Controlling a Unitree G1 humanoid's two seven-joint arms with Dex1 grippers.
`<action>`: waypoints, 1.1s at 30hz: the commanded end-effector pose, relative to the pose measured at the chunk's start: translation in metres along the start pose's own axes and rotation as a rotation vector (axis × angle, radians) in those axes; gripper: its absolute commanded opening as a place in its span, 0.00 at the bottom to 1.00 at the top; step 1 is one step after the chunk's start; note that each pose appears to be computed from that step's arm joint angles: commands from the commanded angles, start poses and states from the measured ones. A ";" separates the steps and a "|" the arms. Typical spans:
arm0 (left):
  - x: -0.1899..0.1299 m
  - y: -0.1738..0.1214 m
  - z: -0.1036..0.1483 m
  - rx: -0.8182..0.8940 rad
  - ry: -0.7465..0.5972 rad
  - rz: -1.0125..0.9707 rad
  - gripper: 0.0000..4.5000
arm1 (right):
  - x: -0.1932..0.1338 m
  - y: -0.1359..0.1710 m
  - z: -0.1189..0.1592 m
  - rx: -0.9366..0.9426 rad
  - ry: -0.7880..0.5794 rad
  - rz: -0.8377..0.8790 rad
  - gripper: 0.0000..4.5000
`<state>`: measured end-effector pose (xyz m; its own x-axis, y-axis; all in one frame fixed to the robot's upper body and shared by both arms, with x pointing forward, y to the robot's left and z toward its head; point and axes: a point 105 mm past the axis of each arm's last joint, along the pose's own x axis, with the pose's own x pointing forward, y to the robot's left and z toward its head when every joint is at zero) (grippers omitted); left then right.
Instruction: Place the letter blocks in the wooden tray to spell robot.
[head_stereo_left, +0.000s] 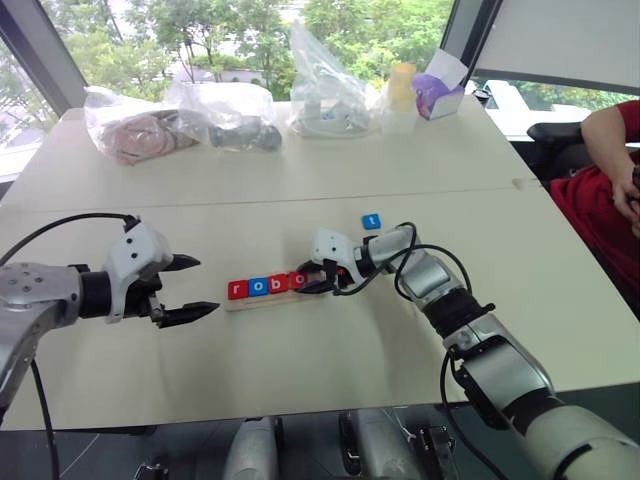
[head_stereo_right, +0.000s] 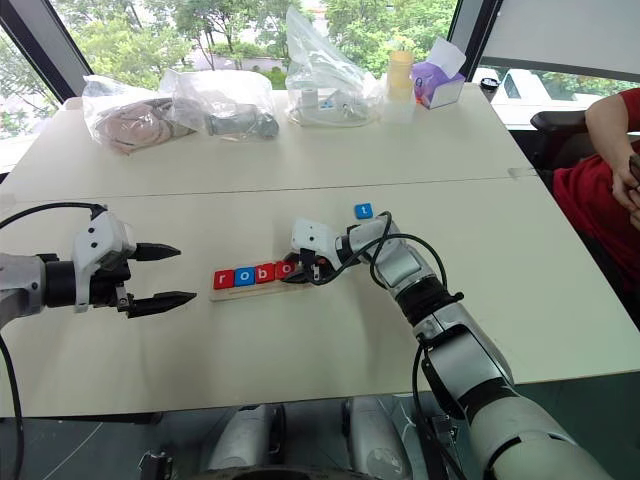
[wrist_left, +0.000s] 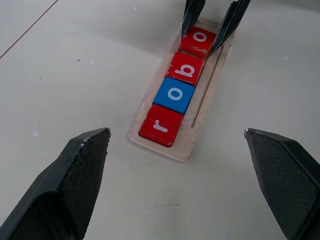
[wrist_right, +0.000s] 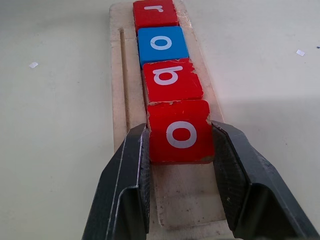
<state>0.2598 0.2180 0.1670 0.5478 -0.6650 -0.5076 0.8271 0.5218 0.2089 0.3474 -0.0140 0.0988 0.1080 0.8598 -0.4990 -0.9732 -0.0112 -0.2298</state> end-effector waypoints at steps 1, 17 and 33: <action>-0.001 0.000 0.004 0.011 -0.014 0.012 1.00 | -0.001 -0.005 0.012 -0.031 -0.032 -0.014 0.70; 0.010 -0.004 0.021 0.018 -0.090 -0.026 1.00 | -0.025 -0.016 0.029 0.080 -0.166 -0.182 0.99; 0.089 0.009 0.068 0.068 -0.360 0.027 1.00 | -0.081 -0.059 -0.042 0.588 -0.084 -1.048 0.99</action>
<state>0.3223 0.1291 0.1778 0.5661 -0.8044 -0.1801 0.8201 0.5274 0.2221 0.3971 -0.0993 0.1065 0.8724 0.3983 -0.2832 -0.4257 0.9040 -0.0402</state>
